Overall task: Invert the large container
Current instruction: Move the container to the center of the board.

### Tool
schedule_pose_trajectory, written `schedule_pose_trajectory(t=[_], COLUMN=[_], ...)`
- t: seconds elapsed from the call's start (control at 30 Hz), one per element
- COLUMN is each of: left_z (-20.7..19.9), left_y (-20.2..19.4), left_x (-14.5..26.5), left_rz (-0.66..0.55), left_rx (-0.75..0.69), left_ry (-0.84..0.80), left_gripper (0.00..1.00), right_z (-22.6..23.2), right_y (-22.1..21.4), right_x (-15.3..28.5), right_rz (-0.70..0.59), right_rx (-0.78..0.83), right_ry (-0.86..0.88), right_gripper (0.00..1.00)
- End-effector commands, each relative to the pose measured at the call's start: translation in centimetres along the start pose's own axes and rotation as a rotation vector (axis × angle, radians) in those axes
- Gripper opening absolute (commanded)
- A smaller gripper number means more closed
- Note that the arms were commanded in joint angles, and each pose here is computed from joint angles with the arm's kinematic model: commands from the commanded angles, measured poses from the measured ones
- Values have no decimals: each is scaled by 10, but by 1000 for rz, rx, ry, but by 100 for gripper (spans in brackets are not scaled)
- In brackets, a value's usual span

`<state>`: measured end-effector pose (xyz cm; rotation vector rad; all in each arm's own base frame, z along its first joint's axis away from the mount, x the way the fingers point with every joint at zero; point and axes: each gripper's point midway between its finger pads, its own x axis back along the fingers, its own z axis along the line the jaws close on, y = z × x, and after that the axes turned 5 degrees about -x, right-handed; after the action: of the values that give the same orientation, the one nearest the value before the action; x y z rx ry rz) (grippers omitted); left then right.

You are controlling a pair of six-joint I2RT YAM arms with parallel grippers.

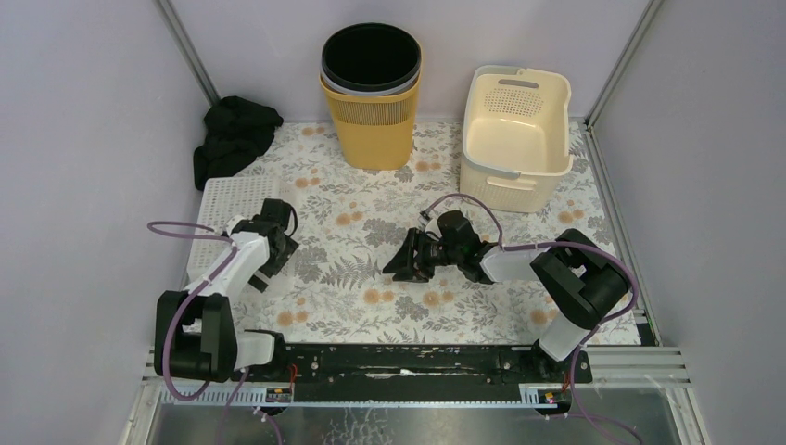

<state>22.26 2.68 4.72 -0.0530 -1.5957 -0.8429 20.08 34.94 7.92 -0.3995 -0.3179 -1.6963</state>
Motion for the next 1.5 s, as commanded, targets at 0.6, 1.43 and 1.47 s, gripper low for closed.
schedule_pose_trajectory(t=[0.6,1.43,1.47], left_z=[-16,-13,-14], left_y=[31,27,26], left_x=[-7,7,11], left_rz=[-25,51,58], left_rx=[69,79,72], left_ry=[-11,-89,-103], left_gripper=[100,100,100], right_z=[18,15,15], right_y=[0,-6,-5], right_x=[9,16,16], right_rz=[8,-3,-5], right_rx=[55,49,49], right_ry=[38,45,45], right_gripper=[57,58,58])
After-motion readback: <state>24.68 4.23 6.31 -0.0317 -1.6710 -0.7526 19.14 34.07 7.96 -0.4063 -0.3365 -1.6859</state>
